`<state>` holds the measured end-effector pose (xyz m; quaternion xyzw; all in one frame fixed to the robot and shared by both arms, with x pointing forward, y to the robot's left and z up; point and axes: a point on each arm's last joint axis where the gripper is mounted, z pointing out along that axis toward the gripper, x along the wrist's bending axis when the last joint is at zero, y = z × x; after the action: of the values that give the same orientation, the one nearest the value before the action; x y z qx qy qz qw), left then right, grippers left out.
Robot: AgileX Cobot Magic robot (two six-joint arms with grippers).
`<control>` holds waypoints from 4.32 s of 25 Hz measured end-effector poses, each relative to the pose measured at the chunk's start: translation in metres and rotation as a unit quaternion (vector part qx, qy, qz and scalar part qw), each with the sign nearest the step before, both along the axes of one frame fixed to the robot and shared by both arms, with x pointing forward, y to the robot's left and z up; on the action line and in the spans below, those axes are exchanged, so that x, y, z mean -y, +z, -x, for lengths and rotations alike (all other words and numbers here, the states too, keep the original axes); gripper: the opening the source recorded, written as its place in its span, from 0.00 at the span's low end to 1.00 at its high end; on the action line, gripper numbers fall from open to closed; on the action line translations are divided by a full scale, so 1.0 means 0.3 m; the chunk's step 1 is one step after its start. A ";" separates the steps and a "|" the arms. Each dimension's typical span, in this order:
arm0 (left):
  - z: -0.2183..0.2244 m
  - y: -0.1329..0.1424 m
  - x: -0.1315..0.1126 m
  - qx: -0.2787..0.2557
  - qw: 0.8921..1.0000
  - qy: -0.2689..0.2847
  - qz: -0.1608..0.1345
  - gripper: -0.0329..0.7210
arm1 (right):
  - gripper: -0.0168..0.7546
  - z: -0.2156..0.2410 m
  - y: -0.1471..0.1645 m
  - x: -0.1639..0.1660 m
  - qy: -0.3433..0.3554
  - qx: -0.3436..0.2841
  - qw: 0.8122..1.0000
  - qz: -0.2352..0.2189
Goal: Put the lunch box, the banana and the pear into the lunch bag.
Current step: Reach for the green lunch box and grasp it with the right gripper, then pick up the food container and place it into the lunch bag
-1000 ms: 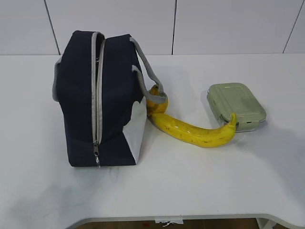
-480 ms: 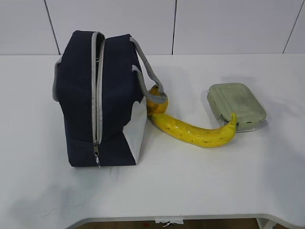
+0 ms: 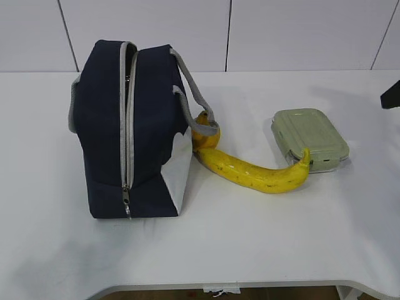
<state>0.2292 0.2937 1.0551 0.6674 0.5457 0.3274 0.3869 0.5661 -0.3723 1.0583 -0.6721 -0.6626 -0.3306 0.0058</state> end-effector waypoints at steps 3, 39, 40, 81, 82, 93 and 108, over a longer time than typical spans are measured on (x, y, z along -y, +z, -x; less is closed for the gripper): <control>0.000 0.000 0.000 0.000 1.000 0.000 0.000 0.36 | 0.63 -0.072 -0.047 0.036 0.032 0.001 0.998 -0.056; 0.000 0.000 0.000 0.000 1.000 0.000 0.000 0.36 | 0.76 -0.313 -0.278 0.096 0.045 -0.004 0.992 -0.117; 0.000 0.000 0.000 0.000 1.000 0.000 0.000 0.36 | 0.74 -0.313 -0.278 0.094 0.046 -0.005 0.992 -0.117; 0.000 0.000 0.000 0.000 1.000 0.000 0.000 0.36 | 0.54 -0.363 -0.460 0.019 0.050 -0.055 0.981 -0.179; 0.000 0.000 0.000 0.000 1.000 0.000 0.000 0.36 | 0.53 -0.363 -0.459 0.018 0.049 -0.057 0.981 -0.180; 0.000 0.000 0.000 0.000 1.000 0.000 0.000 0.36 | 0.50 -0.364 -0.458 0.018 0.043 -0.061 0.980 -0.184; 0.000 0.000 0.000 0.000 1.000 0.000 0.000 0.36 | 0.49 -0.365 -0.457 0.016 0.001 -0.096 0.974 -0.206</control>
<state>0.2292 0.2937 1.0551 0.6674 0.5457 0.3274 0.3869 0.6755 -0.3770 0.9210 -0.6847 -0.5770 -0.3937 0.2082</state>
